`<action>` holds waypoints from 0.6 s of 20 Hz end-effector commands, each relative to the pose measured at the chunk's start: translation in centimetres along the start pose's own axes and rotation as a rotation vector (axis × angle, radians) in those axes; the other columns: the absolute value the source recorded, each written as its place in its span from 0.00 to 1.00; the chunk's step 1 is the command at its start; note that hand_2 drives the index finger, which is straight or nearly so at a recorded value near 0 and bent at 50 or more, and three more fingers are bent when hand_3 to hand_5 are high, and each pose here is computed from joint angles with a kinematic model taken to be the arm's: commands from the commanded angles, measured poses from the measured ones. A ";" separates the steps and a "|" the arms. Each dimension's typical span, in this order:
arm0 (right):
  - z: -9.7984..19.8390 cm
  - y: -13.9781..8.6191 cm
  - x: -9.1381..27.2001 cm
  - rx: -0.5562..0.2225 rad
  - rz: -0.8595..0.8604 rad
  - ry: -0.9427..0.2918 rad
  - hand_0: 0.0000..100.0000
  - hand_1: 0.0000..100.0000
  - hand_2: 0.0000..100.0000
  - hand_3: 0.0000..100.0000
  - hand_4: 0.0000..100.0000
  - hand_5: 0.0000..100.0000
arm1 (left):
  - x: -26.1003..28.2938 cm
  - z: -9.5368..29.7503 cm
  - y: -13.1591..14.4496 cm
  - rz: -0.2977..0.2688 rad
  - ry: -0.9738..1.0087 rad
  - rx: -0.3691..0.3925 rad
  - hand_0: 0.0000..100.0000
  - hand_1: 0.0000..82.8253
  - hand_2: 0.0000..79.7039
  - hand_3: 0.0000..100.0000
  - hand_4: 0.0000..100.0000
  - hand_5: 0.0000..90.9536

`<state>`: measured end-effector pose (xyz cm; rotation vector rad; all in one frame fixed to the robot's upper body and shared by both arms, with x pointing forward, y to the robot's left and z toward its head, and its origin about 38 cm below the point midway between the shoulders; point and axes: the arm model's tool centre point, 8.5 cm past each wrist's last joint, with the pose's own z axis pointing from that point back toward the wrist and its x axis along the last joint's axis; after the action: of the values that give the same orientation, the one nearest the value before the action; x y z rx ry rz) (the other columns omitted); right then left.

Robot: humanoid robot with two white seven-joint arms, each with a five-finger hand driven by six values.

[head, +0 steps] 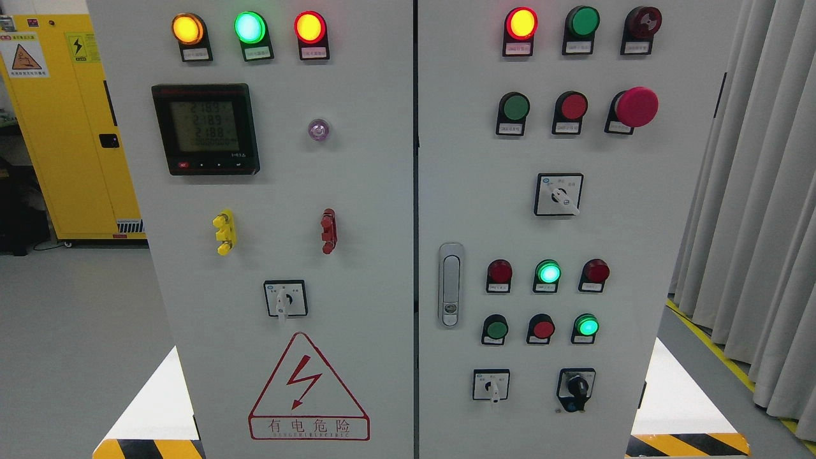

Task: Turn on light switch 1

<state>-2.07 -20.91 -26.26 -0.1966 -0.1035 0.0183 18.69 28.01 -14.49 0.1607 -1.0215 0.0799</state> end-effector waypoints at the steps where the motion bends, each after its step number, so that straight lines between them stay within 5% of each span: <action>1: 0.0 0.0 -0.1 -0.002 -0.028 0.008 0.00 0.50 0.04 0.00 0.00 0.00 | 17.2 1.3 -0.6 0.022 -0.502 0.001 0.23 0.66 0.51 0.51 0.70 0.64; 4: 0.0 0.0 -0.1 -0.002 -0.028 0.008 0.00 0.50 0.04 0.00 0.00 0.00 | 20.4 2.9 -0.8 -0.018 -0.609 0.008 0.21 0.69 0.58 0.57 0.74 0.69; 12: 0.0 0.0 -0.1 -0.002 -0.028 0.008 0.00 0.50 0.04 0.00 0.00 0.00 | 25.6 4.3 -1.9 0.014 -0.763 -0.005 0.13 0.76 0.66 0.63 0.75 0.72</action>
<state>-2.07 -20.91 -26.26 -0.1965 -0.1036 0.0183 26.16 26.81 -1.28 0.1936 -1.4623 0.0034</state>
